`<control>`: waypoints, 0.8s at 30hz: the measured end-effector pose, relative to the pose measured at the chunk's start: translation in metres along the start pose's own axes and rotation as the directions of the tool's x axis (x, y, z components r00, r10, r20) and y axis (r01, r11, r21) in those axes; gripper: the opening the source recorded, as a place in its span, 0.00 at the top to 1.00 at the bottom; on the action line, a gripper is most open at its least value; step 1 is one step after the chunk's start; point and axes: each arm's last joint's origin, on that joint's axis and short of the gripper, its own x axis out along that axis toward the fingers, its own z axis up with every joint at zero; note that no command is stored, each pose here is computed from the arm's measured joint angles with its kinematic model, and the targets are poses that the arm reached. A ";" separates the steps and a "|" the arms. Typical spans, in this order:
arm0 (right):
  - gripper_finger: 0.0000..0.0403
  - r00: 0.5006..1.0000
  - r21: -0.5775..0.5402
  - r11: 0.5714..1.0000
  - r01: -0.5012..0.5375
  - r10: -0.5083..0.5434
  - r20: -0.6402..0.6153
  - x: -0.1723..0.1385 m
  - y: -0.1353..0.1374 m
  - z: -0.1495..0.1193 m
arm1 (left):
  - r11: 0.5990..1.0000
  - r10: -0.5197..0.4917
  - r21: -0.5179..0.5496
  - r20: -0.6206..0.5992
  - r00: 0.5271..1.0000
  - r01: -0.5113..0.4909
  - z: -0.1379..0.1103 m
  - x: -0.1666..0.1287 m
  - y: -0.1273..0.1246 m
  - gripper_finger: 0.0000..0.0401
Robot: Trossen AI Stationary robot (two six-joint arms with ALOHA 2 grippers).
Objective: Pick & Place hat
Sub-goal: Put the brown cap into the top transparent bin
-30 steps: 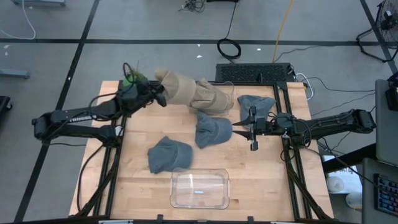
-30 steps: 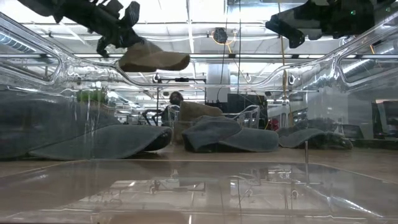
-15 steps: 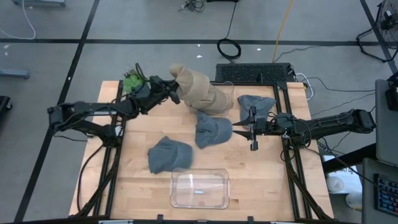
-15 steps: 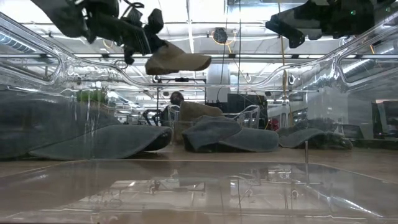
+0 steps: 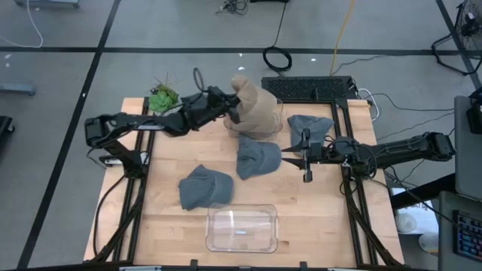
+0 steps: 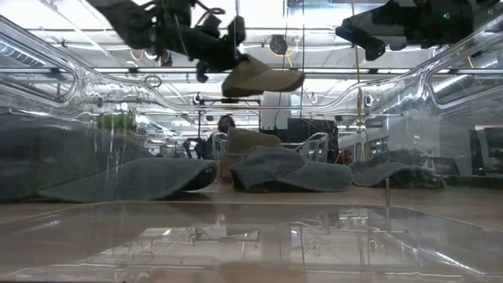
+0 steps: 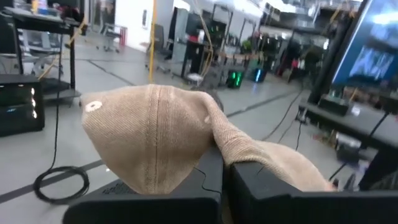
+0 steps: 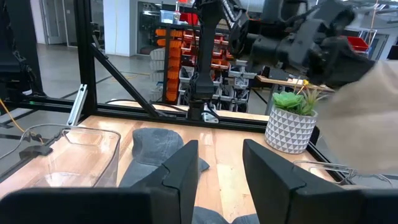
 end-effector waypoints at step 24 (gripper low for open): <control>0.71 1.000 0.000 1.000 0.000 0.000 0.000 0.000 0.000 0.000 | 0.972 0.217 0.137 -0.211 0.953 -0.192 -0.044 0.063 -0.001 1.00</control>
